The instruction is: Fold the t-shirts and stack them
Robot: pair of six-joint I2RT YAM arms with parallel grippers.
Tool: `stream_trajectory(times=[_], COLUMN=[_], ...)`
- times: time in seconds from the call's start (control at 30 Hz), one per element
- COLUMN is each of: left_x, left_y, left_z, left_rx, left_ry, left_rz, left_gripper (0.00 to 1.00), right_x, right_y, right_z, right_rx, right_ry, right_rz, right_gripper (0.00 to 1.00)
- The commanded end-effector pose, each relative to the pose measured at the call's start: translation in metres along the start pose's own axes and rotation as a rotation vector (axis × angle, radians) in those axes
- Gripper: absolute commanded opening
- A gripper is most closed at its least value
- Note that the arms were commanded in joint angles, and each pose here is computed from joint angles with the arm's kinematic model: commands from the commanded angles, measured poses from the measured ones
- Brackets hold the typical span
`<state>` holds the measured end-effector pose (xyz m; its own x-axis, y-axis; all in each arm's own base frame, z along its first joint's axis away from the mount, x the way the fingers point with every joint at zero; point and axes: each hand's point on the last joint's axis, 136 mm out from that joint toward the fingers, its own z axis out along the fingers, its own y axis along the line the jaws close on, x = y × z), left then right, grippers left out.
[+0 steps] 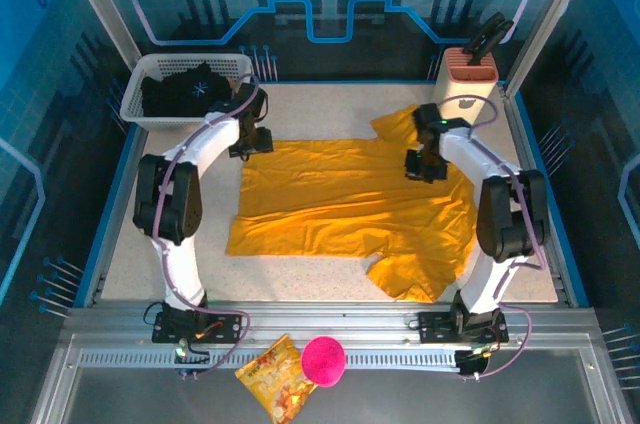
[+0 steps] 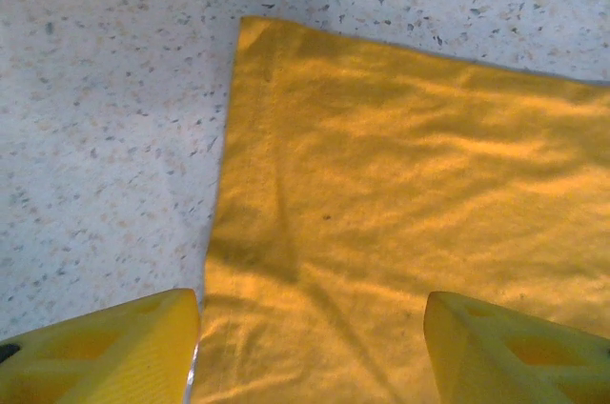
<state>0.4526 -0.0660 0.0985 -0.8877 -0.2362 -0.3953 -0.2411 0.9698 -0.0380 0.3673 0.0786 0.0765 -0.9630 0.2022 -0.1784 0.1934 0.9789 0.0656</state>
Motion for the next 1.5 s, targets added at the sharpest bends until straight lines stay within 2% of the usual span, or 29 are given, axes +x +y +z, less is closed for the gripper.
stream_trajectory(times=[0.0, 0.17, 0.27, 0.37, 0.47, 0.63, 0.97, 1.03, 1.07, 1.27, 1.47], left_x=[-0.013, -0.012, -0.009, -0.006, -0.001, 0.002, -0.008, -0.014, -0.018, -0.038, -0.042], left_y=[0.002, 0.017, 0.025, 0.031, 0.033, 0.029, 0.013, 0.011, 0.008, -0.019, -0.022], left_z=[-0.040, -0.076, -0.087, -0.087, -0.072, -0.040, 0.018, 0.027, 0.029, 0.049, 0.076], left_rx=[0.048, 0.058, 0.068, 0.062, 0.055, 0.056, 0.038, 0.029, 0.035, 0.132, 0.094], left_ry=[-0.117, -0.192, -0.209, -0.197, -0.154, -0.080, 0.023, 0.028, 0.027, 0.037, 0.115], left_rz=[-0.020, -0.052, -0.073, -0.082, -0.090, -0.090, -0.013, -0.002, 0.005, 0.079, 0.119], left_gripper=[0.67, 0.82, 0.85, 0.85, 0.84, 0.83, 0.69, 0.62, 0.59, 0.58, 0.55], right_x=[0.014, 0.019, 0.021, 0.018, 0.021, 0.037, 0.083, 0.088, 0.089, 0.088, 0.086], right_y=[0.066, 0.161, 0.198, 0.214, 0.214, 0.200, 0.147, 0.142, 0.142, 0.150, 0.157], right_z=[0.016, 0.041, 0.058, 0.069, 0.087, 0.097, 0.093, 0.094, 0.095, 0.095, 0.093], right_rx=[-0.084, -0.194, -0.231, -0.244, -0.223, -0.183, -0.099, -0.094, -0.093, -0.099, -0.097], right_ry=[0.059, 0.098, 0.118, 0.130, 0.159, 0.200, 0.231, 0.235, 0.236, 0.241, 0.239], right_rz=[-0.085, -0.208, -0.254, -0.265, -0.259, -0.260, -0.269, -0.268, -0.270, -0.288, -0.308], right_gripper=[0.14, 0.14, 0.13, 0.13, 0.13, 0.12, 0.11, 0.12, 0.12, 0.11, 0.11])
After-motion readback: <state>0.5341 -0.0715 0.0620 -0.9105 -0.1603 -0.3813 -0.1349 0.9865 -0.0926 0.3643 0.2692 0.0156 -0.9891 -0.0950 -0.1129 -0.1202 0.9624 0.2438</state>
